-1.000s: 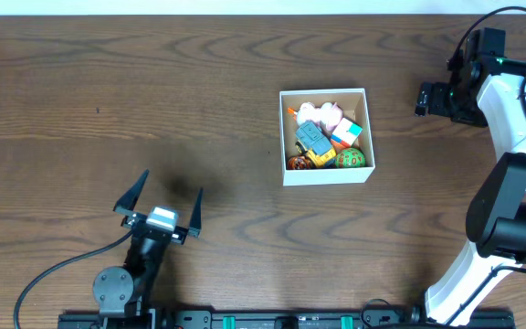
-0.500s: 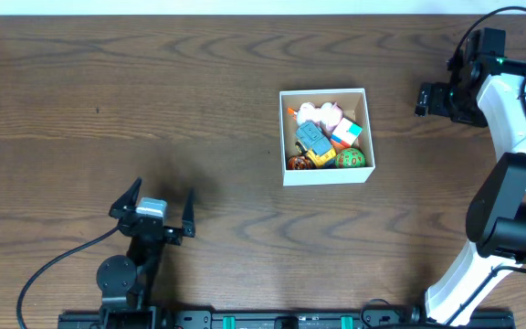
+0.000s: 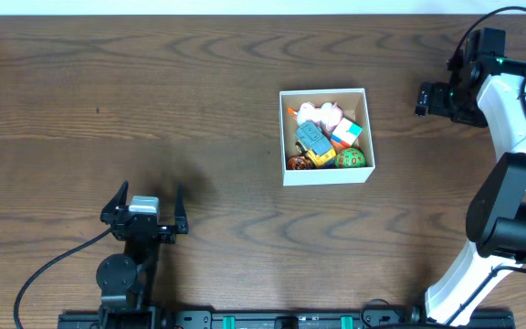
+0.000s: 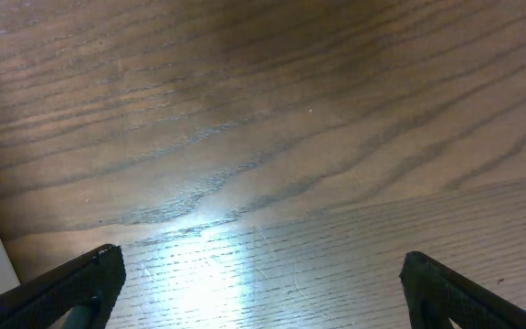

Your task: Pack container

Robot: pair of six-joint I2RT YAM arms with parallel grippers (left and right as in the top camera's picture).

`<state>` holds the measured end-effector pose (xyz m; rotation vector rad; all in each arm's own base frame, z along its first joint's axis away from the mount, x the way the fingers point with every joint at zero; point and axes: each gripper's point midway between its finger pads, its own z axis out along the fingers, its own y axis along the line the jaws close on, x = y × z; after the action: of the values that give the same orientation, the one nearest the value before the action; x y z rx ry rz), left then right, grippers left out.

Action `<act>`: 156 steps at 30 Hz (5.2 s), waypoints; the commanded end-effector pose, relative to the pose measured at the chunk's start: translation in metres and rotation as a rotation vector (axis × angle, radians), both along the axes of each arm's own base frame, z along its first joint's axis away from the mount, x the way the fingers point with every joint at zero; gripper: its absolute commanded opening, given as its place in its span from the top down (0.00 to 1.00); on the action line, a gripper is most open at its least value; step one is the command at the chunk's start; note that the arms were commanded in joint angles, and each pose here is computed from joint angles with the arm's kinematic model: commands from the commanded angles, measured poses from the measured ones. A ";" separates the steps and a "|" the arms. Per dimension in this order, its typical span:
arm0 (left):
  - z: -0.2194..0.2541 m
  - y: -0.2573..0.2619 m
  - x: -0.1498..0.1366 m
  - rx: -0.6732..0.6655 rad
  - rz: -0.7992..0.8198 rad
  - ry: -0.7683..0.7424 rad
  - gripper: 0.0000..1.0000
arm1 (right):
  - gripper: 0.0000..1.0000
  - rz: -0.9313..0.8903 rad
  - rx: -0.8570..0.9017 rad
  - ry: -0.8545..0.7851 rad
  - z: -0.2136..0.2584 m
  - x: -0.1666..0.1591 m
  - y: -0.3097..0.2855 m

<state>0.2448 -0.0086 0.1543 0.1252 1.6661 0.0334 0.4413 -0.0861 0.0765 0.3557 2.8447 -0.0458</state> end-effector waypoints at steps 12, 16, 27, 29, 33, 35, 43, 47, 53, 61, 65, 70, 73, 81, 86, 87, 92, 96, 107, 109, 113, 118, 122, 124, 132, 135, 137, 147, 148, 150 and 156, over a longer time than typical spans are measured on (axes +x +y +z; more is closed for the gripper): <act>-0.016 0.006 0.000 0.027 0.029 0.046 0.02 | 0.01 0.001 0.002 0.005 -0.001 -0.002 -0.003; -0.016 0.006 0.000 0.027 0.030 0.046 0.02 | 0.01 0.001 0.002 0.005 -0.001 -0.002 -0.003; -0.016 0.006 0.000 0.027 0.030 0.046 0.02 | 0.01 0.001 0.002 0.005 -0.001 -0.002 -0.003; -0.016 0.006 0.000 0.027 0.030 0.046 0.02 | 0.01 0.001 0.002 0.005 -0.001 -0.002 -0.003; -0.016 0.006 0.000 0.027 0.030 0.046 0.02 | 0.01 0.001 0.001 0.001 0.000 -0.002 -0.003; -0.016 0.006 0.000 0.027 0.030 0.046 0.02 | 0.01 0.008 -0.001 -0.008 0.005 -0.001 0.000; -0.016 0.006 0.000 0.027 0.030 0.046 0.02 | 0.01 0.166 -0.014 -0.126 0.058 -0.003 0.071; -0.016 0.006 0.000 0.027 0.030 0.046 0.02 | 0.01 0.266 -0.009 -0.163 0.077 -0.026 0.113; -0.016 0.006 0.000 0.027 0.030 0.046 0.02 | 0.01 0.357 -0.038 -0.185 0.076 -0.074 0.140; -0.016 0.006 0.000 0.027 0.030 0.046 0.02 | 0.01 0.351 -0.041 -0.550 0.090 -0.094 0.140; -0.016 0.006 0.000 0.027 0.030 0.046 0.02 | 0.01 0.338 -0.042 -0.752 0.098 -0.112 0.136; -0.016 0.006 0.000 0.027 0.030 0.046 0.02 | 0.01 0.313 -0.048 -0.955 0.099 -0.141 0.127; -0.016 0.006 0.000 0.027 0.030 0.046 0.02 | 0.01 0.285 -0.061 -1.036 0.093 -0.158 0.118; -0.016 0.006 0.000 0.027 0.030 0.046 0.02 | 0.01 0.221 -0.097 -1.134 0.085 -0.178 0.097; -0.016 0.006 0.000 0.027 0.030 0.046 0.02 | 0.01 0.388 -0.198 -1.148 0.081 -0.182 0.105; -0.016 0.006 0.000 0.027 0.030 0.046 0.02 | 0.01 0.412 -0.211 -1.147 0.080 -0.183 0.107; -0.016 0.006 0.000 0.027 0.030 0.046 0.02 | 0.01 0.419 -0.217 -1.139 0.076 -0.184 0.107; -0.016 0.006 0.000 0.027 0.030 0.046 0.02 | 0.01 0.418 -0.220 -1.154 0.071 -0.187 0.107; -0.016 0.006 0.000 0.027 0.030 0.046 0.02 | 0.01 0.418 -0.221 -1.168 0.070 -0.194 0.107; -0.016 0.006 0.000 0.027 0.030 0.046 0.02 | 0.01 0.411 -0.229 -1.195 0.076 -0.195 0.105; -0.016 0.006 0.000 0.027 0.030 0.046 0.02 | 0.01 0.402 -0.239 -1.215 0.081 -0.196 0.103; -0.016 0.006 0.000 0.027 0.030 0.046 0.02 | 0.01 0.400 -0.241 -1.216 0.082 -0.196 0.103; -0.016 0.006 0.000 0.027 0.030 0.046 0.02 | 0.01 0.400 -0.241 -1.216 0.081 -0.196 0.103; -0.016 0.006 0.000 0.027 0.030 0.046 0.02 | 0.01 0.400 -0.241 -1.216 0.081 -0.196 0.103; -0.016 0.006 0.000 0.027 0.029 0.046 0.02 | 0.01 0.400 -0.241 -1.216 0.081 -0.196 0.103; -0.016 0.006 0.000 0.027 0.030 0.046 0.02 | 0.01 0.400 -0.241 -1.216 0.081 -0.196 0.103; -0.016 0.006 0.000 0.027 0.029 0.046 0.02 | 0.01 0.400 -0.241 -1.216 0.081 -0.196 0.103; -0.016 0.006 0.000 0.027 0.030 0.046 0.02 | 0.01 0.400 -0.241 -1.216 0.081 -0.196 0.103; -0.016 0.006 0.000 0.027 0.029 0.046 0.02 | 0.01 0.400 -0.241 -1.216 0.081 -0.196 0.103; -0.016 0.006 0.000 0.027 0.030 0.046 0.02 | 0.01 0.400 -0.241 -1.216 0.081 -0.196 0.103; -0.016 0.006 0.000 0.027 0.030 0.046 0.02 | 0.01 0.400 -0.241 -1.216 0.081 -0.196 0.103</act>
<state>0.2449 -0.0025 0.1536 0.1104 1.6708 0.0736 0.2459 0.0183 0.1579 -0.2044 1.6309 -0.0522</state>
